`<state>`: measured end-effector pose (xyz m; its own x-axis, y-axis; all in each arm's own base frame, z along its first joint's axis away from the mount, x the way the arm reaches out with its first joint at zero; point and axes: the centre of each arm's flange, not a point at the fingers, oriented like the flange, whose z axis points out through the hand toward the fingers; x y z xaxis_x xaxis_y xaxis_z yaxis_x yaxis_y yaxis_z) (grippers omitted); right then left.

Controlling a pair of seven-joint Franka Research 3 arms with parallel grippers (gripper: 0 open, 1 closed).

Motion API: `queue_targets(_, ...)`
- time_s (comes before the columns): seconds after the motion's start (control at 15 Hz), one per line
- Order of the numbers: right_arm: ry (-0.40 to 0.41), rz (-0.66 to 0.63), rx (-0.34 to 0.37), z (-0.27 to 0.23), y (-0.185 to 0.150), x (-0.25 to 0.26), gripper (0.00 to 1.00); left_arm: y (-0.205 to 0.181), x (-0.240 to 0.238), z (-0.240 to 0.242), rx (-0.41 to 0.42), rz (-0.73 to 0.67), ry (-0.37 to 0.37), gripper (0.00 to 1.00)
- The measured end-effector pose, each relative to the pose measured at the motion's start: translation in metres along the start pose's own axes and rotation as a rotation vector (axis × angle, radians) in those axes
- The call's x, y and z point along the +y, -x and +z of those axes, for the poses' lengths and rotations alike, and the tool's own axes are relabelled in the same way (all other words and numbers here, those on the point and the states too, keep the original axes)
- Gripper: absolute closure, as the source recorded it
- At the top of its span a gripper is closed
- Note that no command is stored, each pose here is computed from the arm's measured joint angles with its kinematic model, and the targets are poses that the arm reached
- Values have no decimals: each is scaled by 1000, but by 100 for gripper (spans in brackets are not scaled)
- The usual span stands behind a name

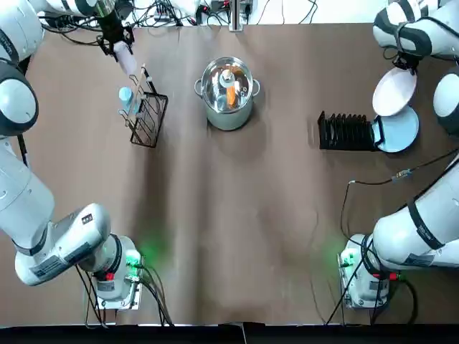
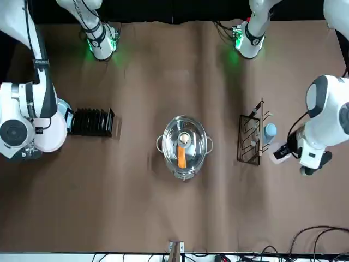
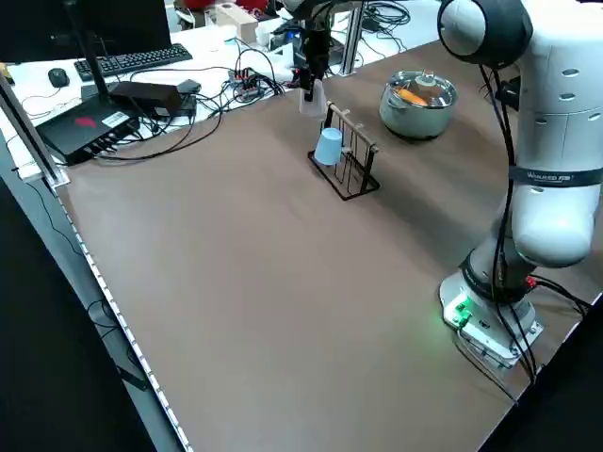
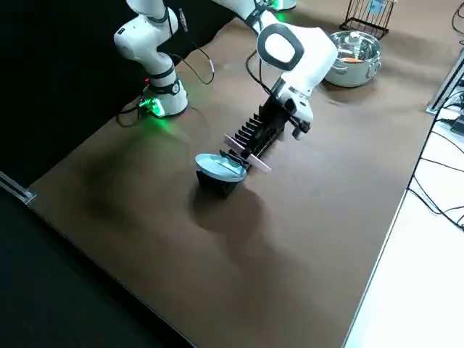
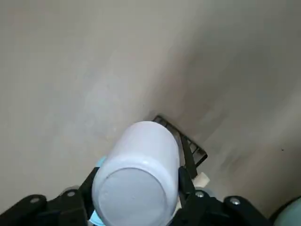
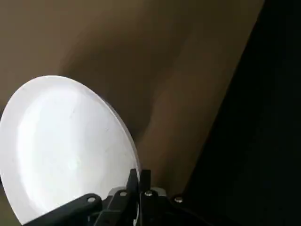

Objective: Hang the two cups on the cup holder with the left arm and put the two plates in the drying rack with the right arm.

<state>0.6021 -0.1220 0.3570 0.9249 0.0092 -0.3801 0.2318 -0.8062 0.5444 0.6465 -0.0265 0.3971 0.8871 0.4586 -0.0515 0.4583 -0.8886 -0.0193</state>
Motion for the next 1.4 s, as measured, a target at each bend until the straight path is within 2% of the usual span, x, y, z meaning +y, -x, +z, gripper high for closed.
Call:
queue_targets(0.33, 84, -141, -26, 6, 38, -27, 96, 12, -1, 28, -51, -5, -32, 31)
queue_targets(0.6, 106, -217, -30, 15, 47, -63, 96, 15, -1, 36, -67, -2, -40, 31)
queue_targets(1.2, 128, -198, 8, 9, 43, -105, 96, 13, -3, 59, -92, 8, -59, 31)
queue_targets(1.27, 125, -193, 11, 13, 41, -108, 96, 13, -4, 59, -91, 8, -58, 29)
queue_targets(1.4, 123, -183, 10, 20, 36, -114, 96, 10, -3, 54, -79, 7, -52, 14)
